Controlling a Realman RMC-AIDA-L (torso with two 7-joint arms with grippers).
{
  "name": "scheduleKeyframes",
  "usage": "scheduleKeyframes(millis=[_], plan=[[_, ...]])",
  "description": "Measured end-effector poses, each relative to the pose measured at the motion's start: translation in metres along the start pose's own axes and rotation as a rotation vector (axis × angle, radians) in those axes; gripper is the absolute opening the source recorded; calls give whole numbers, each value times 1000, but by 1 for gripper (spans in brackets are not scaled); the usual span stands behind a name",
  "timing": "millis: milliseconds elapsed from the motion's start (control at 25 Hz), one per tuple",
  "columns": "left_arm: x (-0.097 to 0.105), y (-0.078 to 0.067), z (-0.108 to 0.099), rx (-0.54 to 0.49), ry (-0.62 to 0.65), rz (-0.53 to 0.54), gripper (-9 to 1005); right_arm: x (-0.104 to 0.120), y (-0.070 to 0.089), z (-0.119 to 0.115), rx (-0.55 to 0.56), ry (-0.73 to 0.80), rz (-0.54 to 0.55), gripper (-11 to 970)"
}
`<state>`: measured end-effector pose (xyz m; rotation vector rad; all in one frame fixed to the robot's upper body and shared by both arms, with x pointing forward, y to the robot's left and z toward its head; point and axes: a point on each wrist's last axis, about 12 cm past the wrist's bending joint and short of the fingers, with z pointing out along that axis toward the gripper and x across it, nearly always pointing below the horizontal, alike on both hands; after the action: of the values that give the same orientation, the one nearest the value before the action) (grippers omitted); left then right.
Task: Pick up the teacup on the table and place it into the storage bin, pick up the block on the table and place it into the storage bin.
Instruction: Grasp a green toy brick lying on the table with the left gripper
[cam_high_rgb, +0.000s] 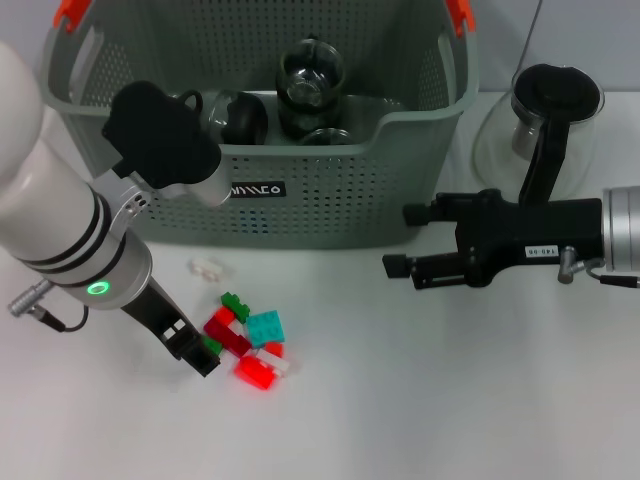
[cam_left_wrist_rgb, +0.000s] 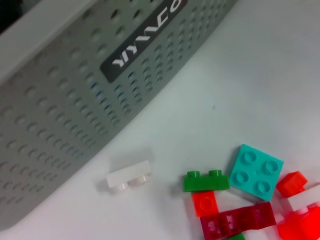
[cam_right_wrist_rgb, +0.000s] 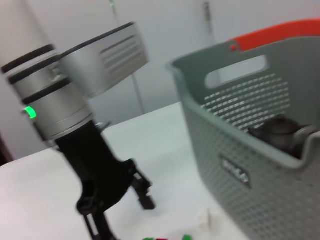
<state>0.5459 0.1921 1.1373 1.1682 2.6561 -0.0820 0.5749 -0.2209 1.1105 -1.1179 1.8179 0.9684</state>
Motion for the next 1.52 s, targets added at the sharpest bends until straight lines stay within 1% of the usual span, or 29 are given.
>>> scheduleKeyframes(millis=[200,400,680,1040,1520], plan=[[-4,-2,-1,-2,6,2,935,-1,3,2,-55,76,-18,853],[-6,-3,-1,-5,7,-12,935,-4,1,3,-71,149,-15,853],[-10,-4,4,-3,20,-47,934,-7,1,7,-74,154,-35,853],[-15,-10,13,-20,38,-64,932,-6,-1,5,-64,153,-62,853],[-16,-15,20,-19,55,-43,928,-2,-1,4,-57,152,-65,854]])
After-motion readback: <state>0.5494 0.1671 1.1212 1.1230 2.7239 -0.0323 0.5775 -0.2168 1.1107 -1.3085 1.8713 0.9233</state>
